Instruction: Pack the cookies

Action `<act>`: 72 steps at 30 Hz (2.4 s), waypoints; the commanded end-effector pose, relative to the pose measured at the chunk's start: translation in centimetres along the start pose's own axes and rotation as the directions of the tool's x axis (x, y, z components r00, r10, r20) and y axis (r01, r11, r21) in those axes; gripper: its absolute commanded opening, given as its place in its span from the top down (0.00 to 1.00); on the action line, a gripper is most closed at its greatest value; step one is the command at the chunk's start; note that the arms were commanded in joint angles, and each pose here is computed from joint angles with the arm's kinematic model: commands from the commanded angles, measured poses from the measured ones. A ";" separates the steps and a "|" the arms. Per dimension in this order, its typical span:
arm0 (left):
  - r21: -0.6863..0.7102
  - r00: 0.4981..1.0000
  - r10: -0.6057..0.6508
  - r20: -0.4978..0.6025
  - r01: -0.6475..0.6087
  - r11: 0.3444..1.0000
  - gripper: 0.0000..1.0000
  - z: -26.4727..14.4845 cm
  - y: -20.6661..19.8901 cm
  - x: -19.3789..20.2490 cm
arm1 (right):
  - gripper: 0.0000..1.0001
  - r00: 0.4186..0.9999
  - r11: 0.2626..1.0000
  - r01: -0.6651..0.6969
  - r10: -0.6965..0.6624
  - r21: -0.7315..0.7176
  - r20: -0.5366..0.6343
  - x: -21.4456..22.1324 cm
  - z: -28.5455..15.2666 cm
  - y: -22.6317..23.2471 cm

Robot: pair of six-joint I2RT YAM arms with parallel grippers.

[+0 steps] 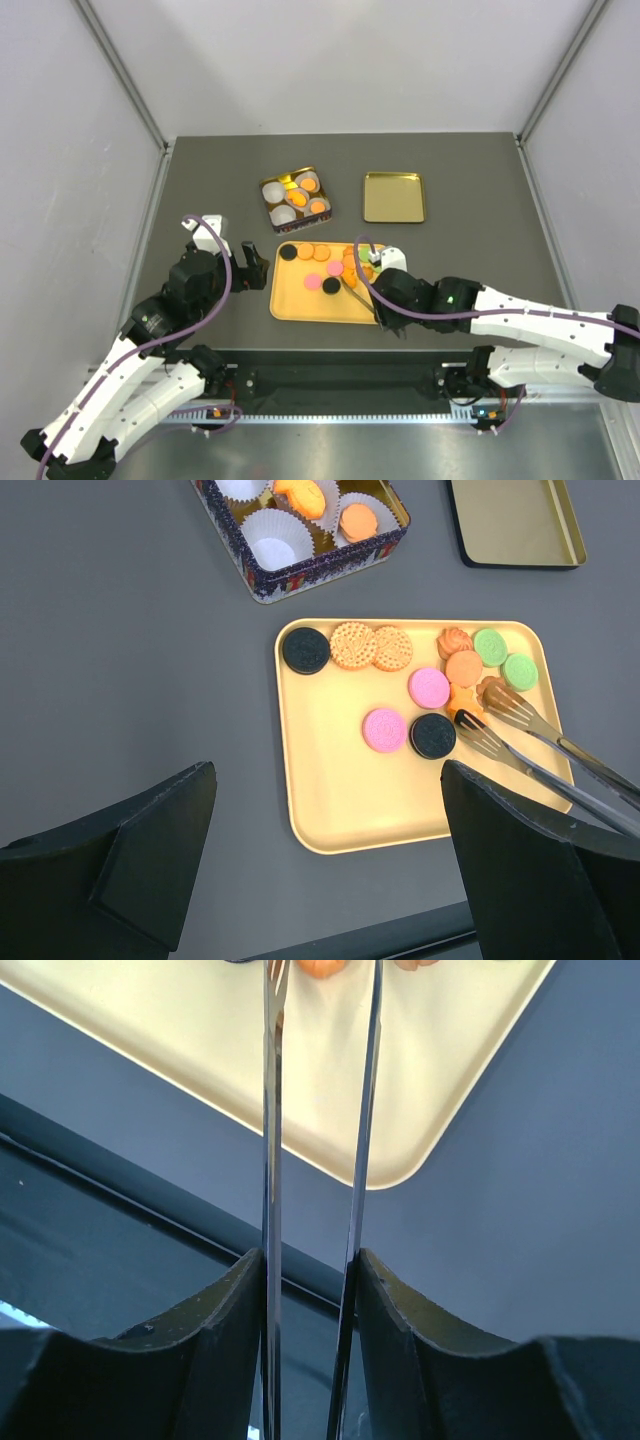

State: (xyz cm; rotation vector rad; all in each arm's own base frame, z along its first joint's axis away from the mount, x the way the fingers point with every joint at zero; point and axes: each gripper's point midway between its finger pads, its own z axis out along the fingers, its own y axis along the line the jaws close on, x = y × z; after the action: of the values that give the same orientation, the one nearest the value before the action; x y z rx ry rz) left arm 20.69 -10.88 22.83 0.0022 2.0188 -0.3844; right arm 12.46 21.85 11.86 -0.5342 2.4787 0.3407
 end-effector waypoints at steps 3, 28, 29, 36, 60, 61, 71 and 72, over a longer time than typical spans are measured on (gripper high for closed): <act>0.011 1.000 -0.003 0.019 0.003 1.000 0.01 -0.2 -0.2 -0.4 | 0.62 1.000 1.000 0.017 -0.016 -0.023 0.026 -0.5 -0.2 0.7; 0.009 1.000 -0.004 0.022 0.004 1.000 0.01 -0.2 -0.2 -0.5 | 0.74 0.988 0.997 -0.011 0.022 -0.073 0.155 -4.9 -5.5 0.4; 0.006 1.000 -0.003 0.020 0.003 1.000 0.01 -0.2 -0.1 -0.4 | 0.74 0.986 0.997 -0.006 0.018 -0.074 0.169 -5.6 -5.9 0.6; 0.005 1.000 -0.003 0.021 0.003 1.000 0.01 -0.2 -0.1 -0.4 | 0.75 0.986 0.998 0.018 -0.009 -0.056 0.165 -6.6 -5.3 1.0; -0.010 1.000 -0.007 0.026 0.007 1.000 0.01 -0.2 0.2 -0.6 | 0.80 0.939 0.992 0.053 -0.009 -0.118 0.343 -25.1 0.1 3.9; -0.011 1.000 -0.008 0.023 0.008 1.000 0.01 -0.1 0.2 -0.5 | 0.80 0.937 0.992 0.055 -0.012 -0.115 0.348 -25.7 0.7 4.1; -0.004 1.000 -0.010 0.028 0.010 1.000 0.01 -0.2 0.1 -0.6 | 0.80 0.926 0.981 0.062 0.013 -0.184 0.378 -30.7 8.4 7.4; -0.004 1.000 -0.010 0.027 0.010 1.000 0.01 -0.2 0.1 -0.6 | 0.80 0.922 0.980 0.062 0.016 -0.188 0.388 -31.5 8.5 7.6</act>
State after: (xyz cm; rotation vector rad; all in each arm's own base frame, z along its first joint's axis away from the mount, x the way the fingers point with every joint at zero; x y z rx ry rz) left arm 20.72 -10.81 22.83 -0.0011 2.0177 -0.3803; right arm 34.04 38.54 19.12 -0.5577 2.2383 0.5148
